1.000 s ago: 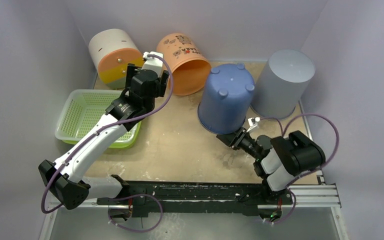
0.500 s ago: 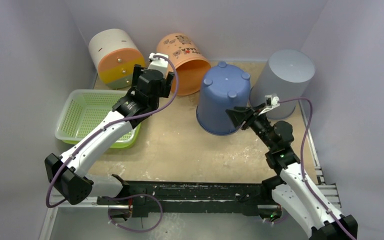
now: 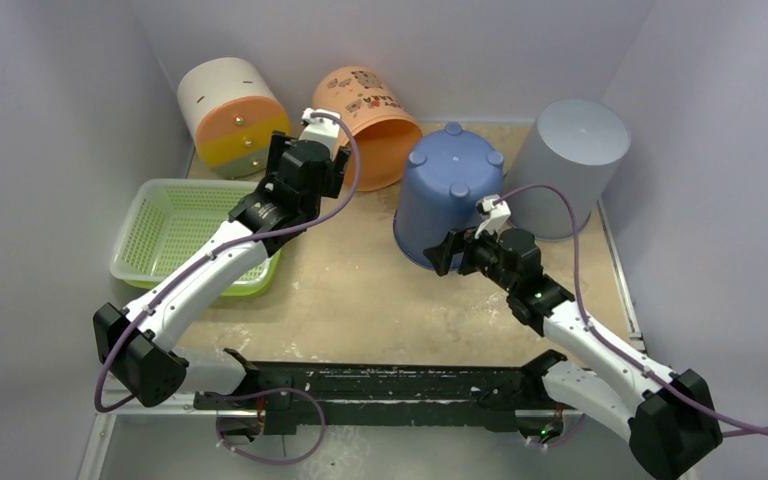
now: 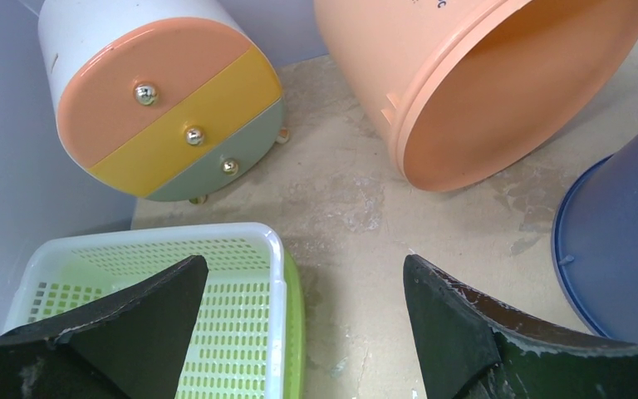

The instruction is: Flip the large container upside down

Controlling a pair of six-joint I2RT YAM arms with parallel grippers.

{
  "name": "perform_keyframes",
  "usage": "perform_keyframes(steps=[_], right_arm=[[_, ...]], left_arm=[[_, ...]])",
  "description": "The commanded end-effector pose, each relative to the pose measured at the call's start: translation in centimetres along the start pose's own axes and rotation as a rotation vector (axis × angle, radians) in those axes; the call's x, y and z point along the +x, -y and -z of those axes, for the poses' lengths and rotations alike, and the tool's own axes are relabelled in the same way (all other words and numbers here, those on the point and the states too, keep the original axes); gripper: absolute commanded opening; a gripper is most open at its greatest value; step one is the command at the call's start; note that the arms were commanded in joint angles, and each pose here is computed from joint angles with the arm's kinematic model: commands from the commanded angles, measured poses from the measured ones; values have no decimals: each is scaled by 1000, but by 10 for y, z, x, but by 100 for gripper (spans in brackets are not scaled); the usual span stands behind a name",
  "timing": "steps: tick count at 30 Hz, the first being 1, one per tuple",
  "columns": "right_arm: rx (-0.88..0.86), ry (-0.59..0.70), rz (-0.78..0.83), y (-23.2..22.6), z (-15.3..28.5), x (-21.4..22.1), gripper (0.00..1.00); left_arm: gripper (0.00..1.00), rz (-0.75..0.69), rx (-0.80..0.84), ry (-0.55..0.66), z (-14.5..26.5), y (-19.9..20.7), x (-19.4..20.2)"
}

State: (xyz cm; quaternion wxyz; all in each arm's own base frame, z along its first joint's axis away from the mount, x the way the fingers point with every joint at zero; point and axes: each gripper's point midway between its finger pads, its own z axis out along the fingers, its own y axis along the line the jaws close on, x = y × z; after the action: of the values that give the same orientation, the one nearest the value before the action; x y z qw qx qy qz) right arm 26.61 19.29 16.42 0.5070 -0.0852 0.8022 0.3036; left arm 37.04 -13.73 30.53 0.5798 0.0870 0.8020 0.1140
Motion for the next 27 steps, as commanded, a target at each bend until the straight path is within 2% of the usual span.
perform_keyframes(steps=[1,8,14,20,23,27], right_arm=[[90,118,-2,8,-12,-42,100],[187,192,-108,27,-36,-51,100],[340,356,-234,55,-35,-75,100],[446,472,-270,74,-40,-96,100],[439,442,-230,70,-50,-100,100],[415,357,-213,50,-56,-83,100]], left_arm=[[85,27,11,19,0,5,-2],[85,24,25,17,1,6,-1],[85,24,47,18,5,8,0],[85,21,64,11,6,12,6],[85,21,71,14,8,12,5],[85,7,69,10,11,9,5]])
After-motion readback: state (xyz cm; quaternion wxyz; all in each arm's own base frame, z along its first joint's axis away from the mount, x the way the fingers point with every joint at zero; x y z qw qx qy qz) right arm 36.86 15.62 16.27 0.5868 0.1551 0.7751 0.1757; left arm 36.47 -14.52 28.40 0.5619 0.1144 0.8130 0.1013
